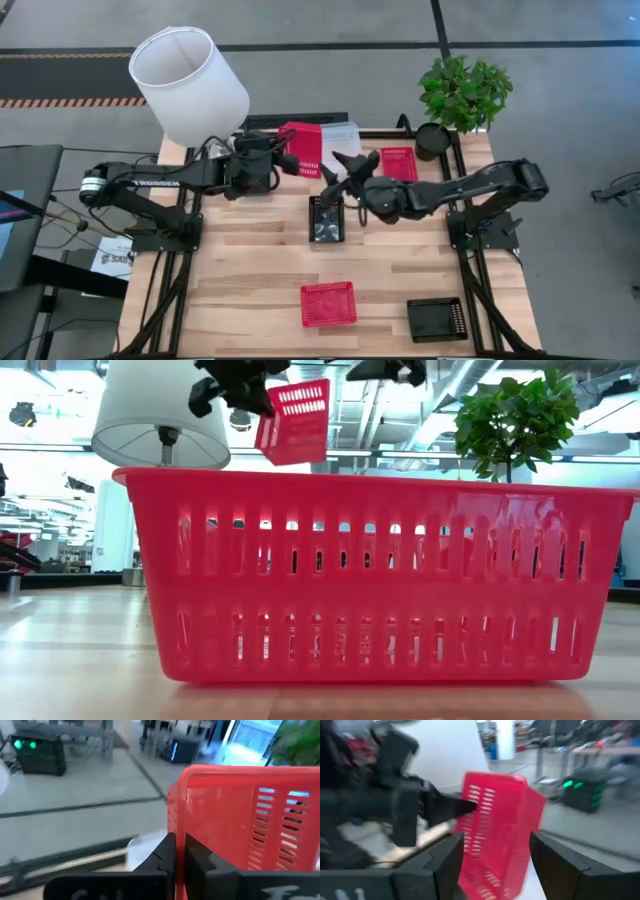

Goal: Stack baskets by color
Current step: Stack the middle red bin on the top red bin

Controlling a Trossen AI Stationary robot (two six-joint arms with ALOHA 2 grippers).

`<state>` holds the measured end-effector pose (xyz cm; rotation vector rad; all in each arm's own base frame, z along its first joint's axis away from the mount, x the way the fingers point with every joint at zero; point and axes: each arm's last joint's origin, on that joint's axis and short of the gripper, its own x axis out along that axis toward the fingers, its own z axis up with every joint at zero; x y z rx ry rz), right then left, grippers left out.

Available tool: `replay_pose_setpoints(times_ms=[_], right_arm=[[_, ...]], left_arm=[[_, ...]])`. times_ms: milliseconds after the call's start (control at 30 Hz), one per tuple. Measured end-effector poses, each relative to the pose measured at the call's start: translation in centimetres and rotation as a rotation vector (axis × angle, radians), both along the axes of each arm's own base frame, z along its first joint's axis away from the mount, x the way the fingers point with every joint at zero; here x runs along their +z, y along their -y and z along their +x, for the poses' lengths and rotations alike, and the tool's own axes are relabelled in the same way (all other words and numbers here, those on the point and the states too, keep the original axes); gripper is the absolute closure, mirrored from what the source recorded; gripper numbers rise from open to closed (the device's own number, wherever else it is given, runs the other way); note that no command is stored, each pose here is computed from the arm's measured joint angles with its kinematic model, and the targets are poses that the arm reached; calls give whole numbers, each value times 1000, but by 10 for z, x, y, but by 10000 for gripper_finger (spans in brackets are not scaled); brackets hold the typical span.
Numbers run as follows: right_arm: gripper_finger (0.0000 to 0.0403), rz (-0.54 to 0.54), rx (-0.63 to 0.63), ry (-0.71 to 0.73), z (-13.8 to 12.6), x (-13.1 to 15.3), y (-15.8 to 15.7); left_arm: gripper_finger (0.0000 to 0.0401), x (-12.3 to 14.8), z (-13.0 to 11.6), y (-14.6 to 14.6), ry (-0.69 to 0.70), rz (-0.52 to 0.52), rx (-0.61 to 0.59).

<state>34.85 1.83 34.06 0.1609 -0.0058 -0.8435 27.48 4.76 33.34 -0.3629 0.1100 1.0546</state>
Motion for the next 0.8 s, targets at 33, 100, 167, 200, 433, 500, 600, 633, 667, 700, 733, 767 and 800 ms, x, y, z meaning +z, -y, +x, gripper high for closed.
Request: replay_pose_setpoints(times_ms=[33, 100, 167, 200, 433, 500, 600, 633, 667, 700, 733, 767, 800], right_arm=[[155, -18, -17, -14, 4, 2, 0], [155, -52, -43, -54, 12, 3, 2], [155, -73, -74, -88, 19, 4, 6], [155, -78, -106, -107, 22, 4, 8], [159, -52, -175, -167, 25, 0, 16], [175, -20, -162, -167, 25, -3, 20], [229, 39, -98, -164, 25, -6, 26], [255, 59, -77, -160, 25, -6, 28], [284, 73, -63, -158, 24, -6, 31], [315, 81, -55, -162, 24, -7, 33], [348, 80, -50, -175, 24, -8, 34], [373, 73, -43, -192, 23, -8, 36], [385, 67, -29, -201, 22, -6, 37]], left_arm=[[401, 2, 1, 0, 23, -1, -5], [401, 1, 1, -1, 13, 1, -12], [401, 3, 2, -1, 32, 2, -20], [401, 4, 2, -1, 36, 4, -19], [401, 8, 4, 3, 56, 28, -42], [401, 9, 5, 3, 63, 32, -40], [401, 9, 4, 3, 62, 35, -33], [401, 9, 4, 3, 66, 33, -30], [401, 9, 4, 3, 70, 31, -27], [401, 9, 4, 3, 74, 29, -29], [401, 9, 5, 3, 82, 26, -39], [401, 10, 5, 2, 87, 24, -46], [398, 9, 6, 1, 88, 23, -46]])
